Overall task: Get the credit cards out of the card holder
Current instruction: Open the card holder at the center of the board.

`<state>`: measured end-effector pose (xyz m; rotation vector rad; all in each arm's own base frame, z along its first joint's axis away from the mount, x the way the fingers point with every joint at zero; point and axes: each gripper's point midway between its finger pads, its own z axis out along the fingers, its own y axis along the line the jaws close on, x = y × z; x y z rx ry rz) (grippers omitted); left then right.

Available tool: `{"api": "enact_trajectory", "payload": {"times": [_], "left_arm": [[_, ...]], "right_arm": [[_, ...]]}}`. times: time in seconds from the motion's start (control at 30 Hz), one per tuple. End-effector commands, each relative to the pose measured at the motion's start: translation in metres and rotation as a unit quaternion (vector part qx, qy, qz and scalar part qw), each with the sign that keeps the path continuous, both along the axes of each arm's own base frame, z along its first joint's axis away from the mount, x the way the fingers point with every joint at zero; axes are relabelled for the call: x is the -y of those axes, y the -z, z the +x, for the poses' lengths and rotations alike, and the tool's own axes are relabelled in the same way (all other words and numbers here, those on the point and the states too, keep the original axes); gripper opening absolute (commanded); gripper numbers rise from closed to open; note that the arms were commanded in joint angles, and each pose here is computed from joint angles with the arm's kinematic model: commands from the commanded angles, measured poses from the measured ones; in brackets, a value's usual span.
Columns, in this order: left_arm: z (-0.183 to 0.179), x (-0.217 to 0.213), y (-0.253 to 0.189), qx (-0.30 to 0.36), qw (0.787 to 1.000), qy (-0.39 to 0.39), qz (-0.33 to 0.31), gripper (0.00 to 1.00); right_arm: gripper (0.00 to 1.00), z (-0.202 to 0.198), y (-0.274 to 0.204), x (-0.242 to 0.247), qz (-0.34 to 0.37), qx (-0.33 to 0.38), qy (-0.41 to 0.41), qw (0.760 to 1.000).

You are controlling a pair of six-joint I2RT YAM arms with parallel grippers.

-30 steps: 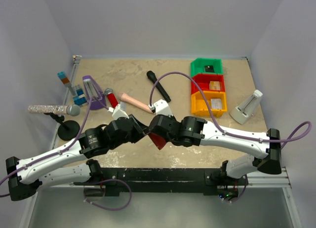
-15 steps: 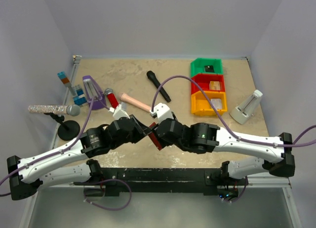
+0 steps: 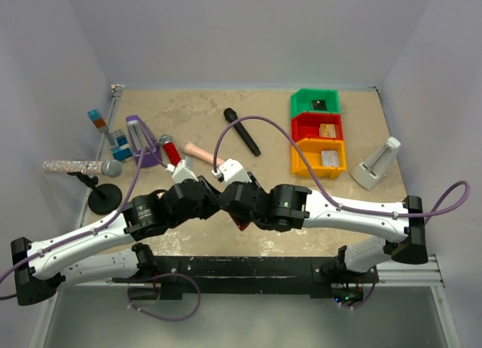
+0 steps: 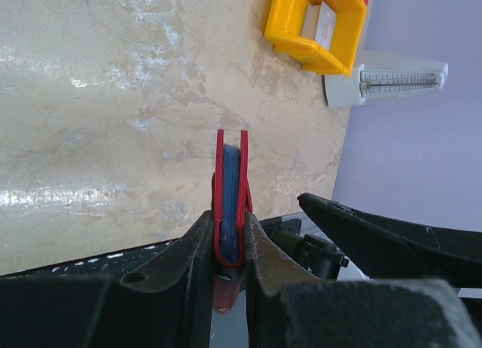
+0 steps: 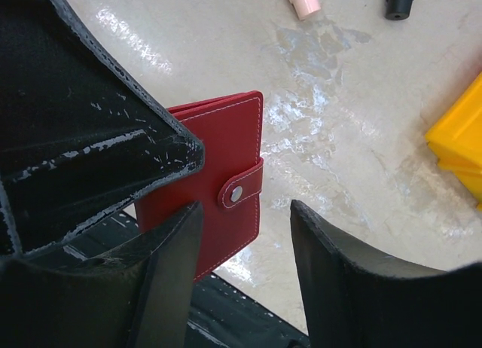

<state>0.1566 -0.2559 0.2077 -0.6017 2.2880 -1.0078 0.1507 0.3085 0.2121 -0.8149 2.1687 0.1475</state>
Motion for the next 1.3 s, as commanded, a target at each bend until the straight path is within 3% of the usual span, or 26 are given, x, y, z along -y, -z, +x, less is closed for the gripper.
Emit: {"api": "enact_trajectory", "payload": {"times": [0.0,0.63,1.0,1.17,1.27], "left_arm": [[0.0,0.014,-0.038,0.026,0.997,0.013,-0.066,0.0],[-0.003,0.013,-0.043,0.032,0.996,0.02,-0.079,0.0],[-0.004,0.015,-0.043,0.035,0.995,0.026,-0.085,0.0],[-0.004,0.014,-0.042,0.037,0.996,0.024,-0.083,0.0],[-0.003,0.013,-0.042,0.038,0.996,0.023,-0.083,0.0]], "right_arm": [[0.54,0.002,-0.009,-0.001,0.0,0.003,0.019,1.0],[0.38,0.009,0.007,0.006,-0.048,0.004,0.039,0.998],[0.17,0.008,0.009,0.004,-0.044,0.001,0.03,0.999],[0.0,0.008,0.009,0.005,-0.043,0.0,0.03,0.999],[0.0,0.009,0.008,0.008,-0.042,0.003,0.036,0.998]]}}
